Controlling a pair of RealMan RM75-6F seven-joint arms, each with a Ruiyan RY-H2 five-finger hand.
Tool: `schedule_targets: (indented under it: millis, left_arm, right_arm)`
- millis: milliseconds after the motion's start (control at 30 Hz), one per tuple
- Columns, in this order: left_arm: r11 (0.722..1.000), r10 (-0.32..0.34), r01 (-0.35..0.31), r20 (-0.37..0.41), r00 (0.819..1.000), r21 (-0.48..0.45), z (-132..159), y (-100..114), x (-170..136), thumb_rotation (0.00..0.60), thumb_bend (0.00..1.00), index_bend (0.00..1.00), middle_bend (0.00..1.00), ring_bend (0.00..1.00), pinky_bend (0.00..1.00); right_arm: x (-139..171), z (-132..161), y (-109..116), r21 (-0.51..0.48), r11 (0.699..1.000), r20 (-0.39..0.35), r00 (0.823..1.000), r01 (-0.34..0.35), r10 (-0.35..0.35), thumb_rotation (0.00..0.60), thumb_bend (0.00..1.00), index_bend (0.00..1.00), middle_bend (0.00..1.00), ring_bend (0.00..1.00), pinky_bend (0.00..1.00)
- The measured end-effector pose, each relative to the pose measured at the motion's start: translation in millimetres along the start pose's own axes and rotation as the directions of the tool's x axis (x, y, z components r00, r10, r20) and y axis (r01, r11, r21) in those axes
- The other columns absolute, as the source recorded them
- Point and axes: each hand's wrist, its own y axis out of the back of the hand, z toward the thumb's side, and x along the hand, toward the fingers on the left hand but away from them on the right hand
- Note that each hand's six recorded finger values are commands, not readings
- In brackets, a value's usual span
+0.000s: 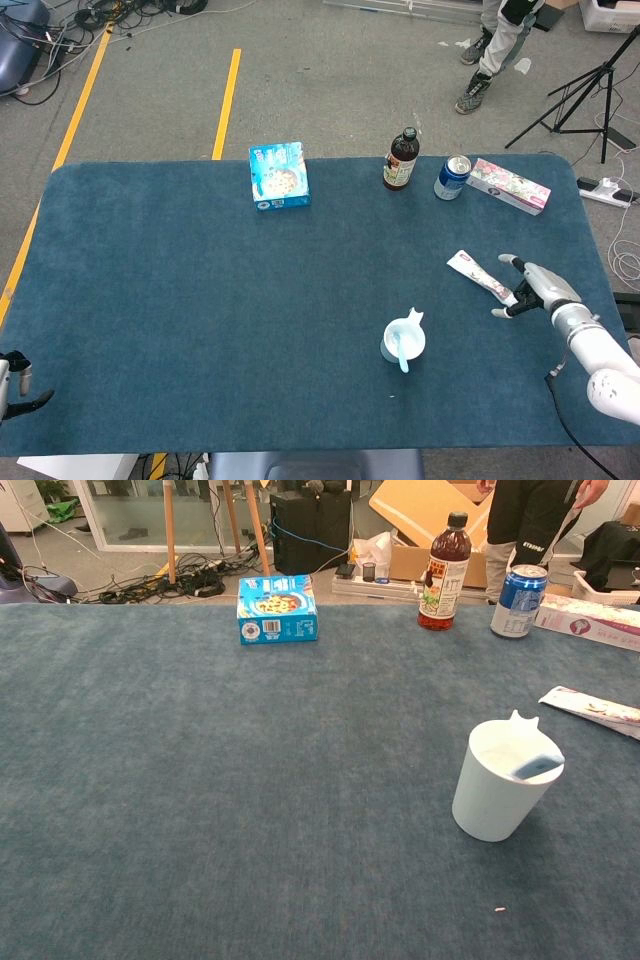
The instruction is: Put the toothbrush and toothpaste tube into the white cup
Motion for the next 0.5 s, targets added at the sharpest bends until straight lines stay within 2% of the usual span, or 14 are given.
schedule_targets:
  millis: [167,500]
  left_arm:
    - [1.0,0.0,0.0,0.001,1.0,-0.001,0.2,0.1,-0.4,0.6,0.0,0.81,0.54,0.43,0.39]
    - [1.0,0.0,0.0,0.002,1.0,0.0,0.3,0.1,-0.7,0.6,0.0,0.81,0.54,0.43,0.39]
  right_arm:
    - [-15.3,-2.5,-1.4,-0.084,0.995,0.031,0.998,-0.058,0.061,0.6,0.0,0.05,1.0,1.0,1.0]
    - [-38.5,-3.7,-10.2,-0.113,0.99,0.061,0.994,-0.089,0.096,0.6,0.0,0.05,1.0,1.0,1.0]
